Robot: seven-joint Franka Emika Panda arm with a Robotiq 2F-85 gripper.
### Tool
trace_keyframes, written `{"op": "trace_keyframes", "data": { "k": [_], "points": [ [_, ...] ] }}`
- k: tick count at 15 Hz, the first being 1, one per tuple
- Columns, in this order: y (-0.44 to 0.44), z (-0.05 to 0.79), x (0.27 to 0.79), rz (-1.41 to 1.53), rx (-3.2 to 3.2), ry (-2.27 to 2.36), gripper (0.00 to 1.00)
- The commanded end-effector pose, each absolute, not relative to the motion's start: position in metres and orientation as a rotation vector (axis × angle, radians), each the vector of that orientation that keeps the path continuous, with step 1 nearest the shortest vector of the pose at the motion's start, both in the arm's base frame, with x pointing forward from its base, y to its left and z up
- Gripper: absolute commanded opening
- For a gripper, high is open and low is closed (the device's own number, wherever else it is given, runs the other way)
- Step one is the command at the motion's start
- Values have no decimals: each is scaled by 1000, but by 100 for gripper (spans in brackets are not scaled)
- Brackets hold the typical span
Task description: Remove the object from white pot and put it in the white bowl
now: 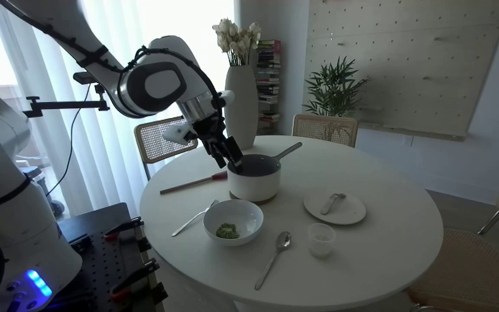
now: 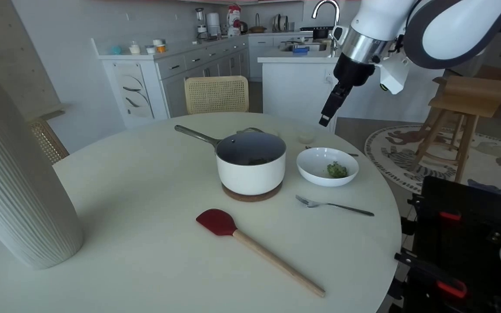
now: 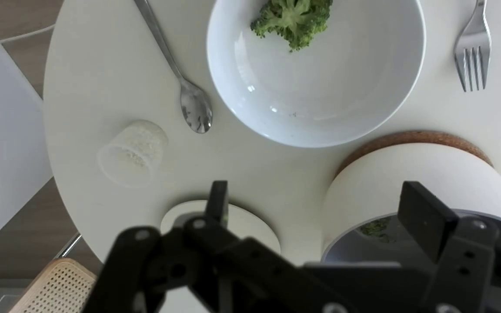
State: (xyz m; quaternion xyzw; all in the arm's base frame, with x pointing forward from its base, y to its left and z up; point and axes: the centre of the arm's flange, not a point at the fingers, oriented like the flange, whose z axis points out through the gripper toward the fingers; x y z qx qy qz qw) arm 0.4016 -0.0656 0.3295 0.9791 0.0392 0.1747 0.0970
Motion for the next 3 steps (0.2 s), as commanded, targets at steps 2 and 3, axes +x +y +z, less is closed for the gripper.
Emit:
{"op": "trace_keyframes", "data": {
  "k": [2,3],
  "points": [
    [-66,329,402,517,2899,116,100],
    [-66,329,402,517,2899,116,100]
  ]
}}
